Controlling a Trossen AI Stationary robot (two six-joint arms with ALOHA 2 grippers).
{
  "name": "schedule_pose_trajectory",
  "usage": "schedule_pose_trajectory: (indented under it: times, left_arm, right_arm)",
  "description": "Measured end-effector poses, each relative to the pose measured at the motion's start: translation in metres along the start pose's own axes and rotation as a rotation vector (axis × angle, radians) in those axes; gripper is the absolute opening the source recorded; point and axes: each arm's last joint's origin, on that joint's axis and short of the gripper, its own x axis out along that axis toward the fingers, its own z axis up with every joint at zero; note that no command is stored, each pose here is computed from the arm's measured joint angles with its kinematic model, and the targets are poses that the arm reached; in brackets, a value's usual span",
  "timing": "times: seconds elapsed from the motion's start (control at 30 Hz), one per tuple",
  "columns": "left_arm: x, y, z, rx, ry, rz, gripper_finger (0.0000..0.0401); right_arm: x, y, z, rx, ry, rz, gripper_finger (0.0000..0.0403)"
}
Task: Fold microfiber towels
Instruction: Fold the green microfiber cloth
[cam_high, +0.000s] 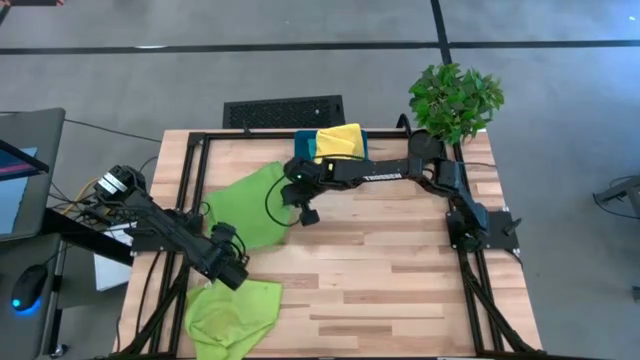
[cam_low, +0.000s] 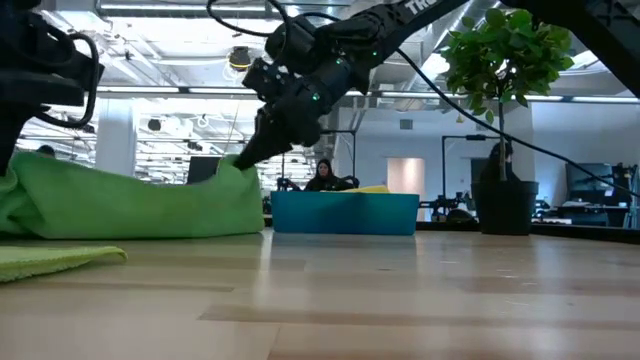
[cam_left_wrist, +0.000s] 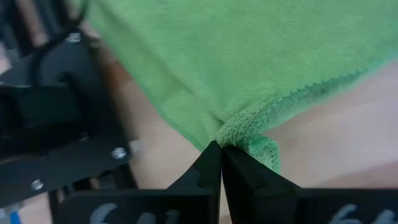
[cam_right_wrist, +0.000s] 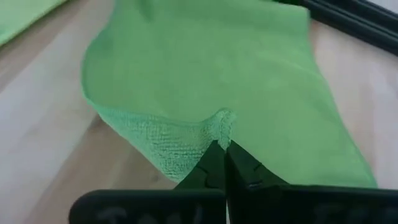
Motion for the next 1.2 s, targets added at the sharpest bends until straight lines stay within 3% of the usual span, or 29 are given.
schedule_pose_trajectory:
  times: [0.13, 0.23, 0.5, 0.67, 0.9, 1.03, 1.2]
  left_arm:
    - [0.0, 0.002, 0.003, -0.031, -0.014, 0.021, 0.0]
    - [0.001, -0.004, 0.006, 0.02, -0.005, -0.024, 0.0]
    - [-0.002, -0.035, 0.014, 0.179, -0.042, -0.319, 0.0]
    - [-0.001, -0.052, 0.008, 0.223, -0.009, -0.432, 0.0]
    - [0.026, -0.088, -0.018, 0.322, 0.201, -0.454, 0.0]
    - [0.02, -0.098, -0.027, 0.352, 0.187, -0.467, 0.0]
    - [-0.003, -0.094, -0.03, 0.364, 0.115, -0.376, 0.0]
  right_arm:
    - [-0.002, -0.007, -0.004, 0.037, 0.015, -0.039, 0.0009]
    - [-0.002, -0.005, -0.008, 0.054, 0.056, -0.014, 0.0009]
    - [0.001, 0.024, -0.012, 0.03, 0.196, 0.121, 0.0006]
    - [-0.004, 0.045, -0.004, 0.006, 0.248, 0.188, 0.0005]
    - [-0.013, 0.07, 0.003, -0.012, 0.332, 0.266, 0.0007]
    - [-0.018, 0.079, 0.007, -0.024, 0.367, 0.267, 0.0007]
    - [-0.028, 0.084, 0.017, -0.051, 0.397, 0.178, 0.0008]
